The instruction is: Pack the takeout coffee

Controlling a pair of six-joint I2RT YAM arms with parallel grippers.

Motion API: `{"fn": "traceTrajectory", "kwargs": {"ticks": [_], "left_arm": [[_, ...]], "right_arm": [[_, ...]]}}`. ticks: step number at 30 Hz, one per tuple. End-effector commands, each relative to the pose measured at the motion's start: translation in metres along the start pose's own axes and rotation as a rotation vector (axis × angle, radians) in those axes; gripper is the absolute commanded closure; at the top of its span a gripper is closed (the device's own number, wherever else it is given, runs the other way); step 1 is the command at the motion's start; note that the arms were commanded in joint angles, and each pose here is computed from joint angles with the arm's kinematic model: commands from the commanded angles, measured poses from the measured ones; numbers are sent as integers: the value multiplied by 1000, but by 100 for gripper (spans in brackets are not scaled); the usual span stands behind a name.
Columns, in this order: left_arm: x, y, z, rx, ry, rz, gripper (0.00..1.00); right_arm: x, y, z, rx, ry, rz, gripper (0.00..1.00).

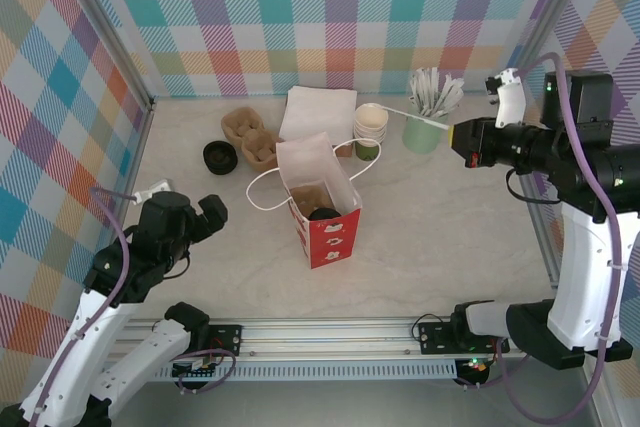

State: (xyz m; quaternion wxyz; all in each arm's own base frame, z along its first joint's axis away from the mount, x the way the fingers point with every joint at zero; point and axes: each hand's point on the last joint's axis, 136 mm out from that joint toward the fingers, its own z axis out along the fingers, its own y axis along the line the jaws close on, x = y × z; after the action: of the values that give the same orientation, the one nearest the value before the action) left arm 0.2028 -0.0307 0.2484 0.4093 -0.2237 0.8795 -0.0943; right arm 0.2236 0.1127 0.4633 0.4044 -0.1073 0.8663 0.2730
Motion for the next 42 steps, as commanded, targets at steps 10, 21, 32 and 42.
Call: {"fn": "traceTrajectory", "kwargs": {"ticks": [10,21,32,42], "left_arm": [[-7,7,-15,-11,-34,-26,0],[-5,8,-14,-13,-26,-27,0],[0,6,-8,1,-14,-36,0],[2,-13,0,70,17,-52,0]], "right_arm": [[16,35,38,-195,151,-13,100],[51,50,96,-99,374,-151,100],[69,80,165,-117,488,-230,100],[87,95,220,-165,566,-215,80]]}}
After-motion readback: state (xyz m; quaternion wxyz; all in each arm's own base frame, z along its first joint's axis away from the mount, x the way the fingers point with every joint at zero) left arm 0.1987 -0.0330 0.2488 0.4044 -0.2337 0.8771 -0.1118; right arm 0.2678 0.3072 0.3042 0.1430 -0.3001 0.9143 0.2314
